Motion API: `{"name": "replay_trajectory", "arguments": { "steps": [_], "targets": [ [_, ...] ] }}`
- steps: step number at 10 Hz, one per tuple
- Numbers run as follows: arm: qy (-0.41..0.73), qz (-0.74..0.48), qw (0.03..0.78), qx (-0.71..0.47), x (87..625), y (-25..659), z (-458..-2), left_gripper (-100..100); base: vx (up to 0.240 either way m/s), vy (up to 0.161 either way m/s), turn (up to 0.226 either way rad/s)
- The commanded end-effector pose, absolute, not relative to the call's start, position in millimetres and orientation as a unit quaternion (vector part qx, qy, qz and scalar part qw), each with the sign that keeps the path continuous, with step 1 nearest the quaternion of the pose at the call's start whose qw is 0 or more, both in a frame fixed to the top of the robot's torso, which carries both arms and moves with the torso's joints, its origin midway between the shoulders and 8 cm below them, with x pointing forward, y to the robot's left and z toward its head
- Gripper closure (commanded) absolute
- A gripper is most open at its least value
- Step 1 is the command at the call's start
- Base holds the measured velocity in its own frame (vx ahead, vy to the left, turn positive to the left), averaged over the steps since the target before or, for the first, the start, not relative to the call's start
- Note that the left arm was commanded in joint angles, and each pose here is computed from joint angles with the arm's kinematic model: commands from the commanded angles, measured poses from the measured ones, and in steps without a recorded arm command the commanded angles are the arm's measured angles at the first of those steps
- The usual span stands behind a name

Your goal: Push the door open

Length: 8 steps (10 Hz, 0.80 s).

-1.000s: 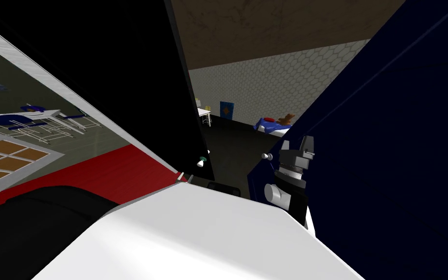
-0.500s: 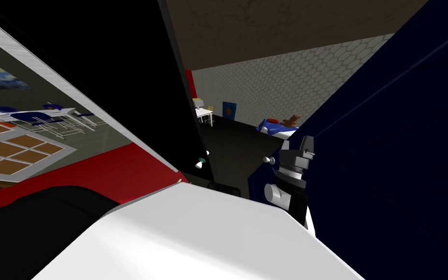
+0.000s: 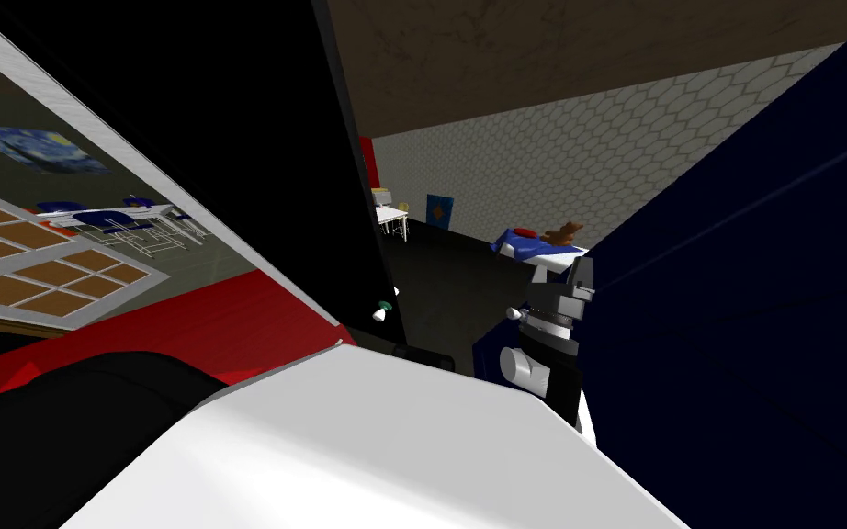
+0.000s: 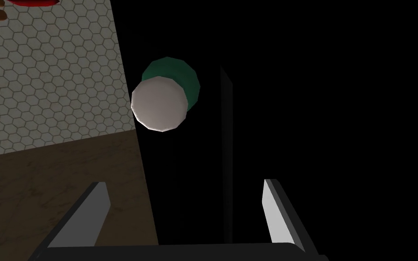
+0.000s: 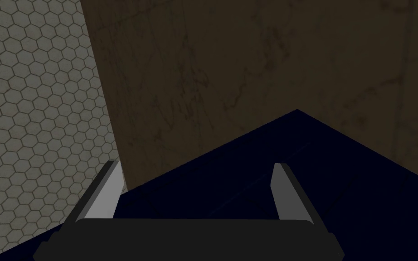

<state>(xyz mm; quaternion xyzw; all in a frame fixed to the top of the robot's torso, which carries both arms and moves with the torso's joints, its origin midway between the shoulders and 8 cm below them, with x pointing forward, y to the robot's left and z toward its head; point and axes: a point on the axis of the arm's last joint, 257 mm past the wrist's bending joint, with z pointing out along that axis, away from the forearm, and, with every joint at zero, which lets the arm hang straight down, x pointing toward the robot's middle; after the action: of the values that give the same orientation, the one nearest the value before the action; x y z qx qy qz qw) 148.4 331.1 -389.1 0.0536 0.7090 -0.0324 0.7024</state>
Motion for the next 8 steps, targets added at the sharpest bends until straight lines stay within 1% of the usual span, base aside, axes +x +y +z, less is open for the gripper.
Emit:
{"name": "replay_trajectory", "arguments": {
  "steps": [1, 3, 5, 8],
  "targets": [
    [0.710, -0.038, 0.700, 0.066, 149.4, 328.3, -388.7, -100, 0.207, 0.025, 0.096],
    [0.710, -0.047, 0.699, 0.077, 150.9, 319.3, -389.3, -100, 0.192, -0.012, 0.106],
    [0.708, -0.057, 0.699, 0.079, 152.7, 305.9, -390.3, -100, 0.169, -0.052, 0.155],
    [0.704, -0.073, 0.704, 0.068, 157.0, 279.1, -391.8, -100, 0.196, -0.050, 0.111]
  ]
}}
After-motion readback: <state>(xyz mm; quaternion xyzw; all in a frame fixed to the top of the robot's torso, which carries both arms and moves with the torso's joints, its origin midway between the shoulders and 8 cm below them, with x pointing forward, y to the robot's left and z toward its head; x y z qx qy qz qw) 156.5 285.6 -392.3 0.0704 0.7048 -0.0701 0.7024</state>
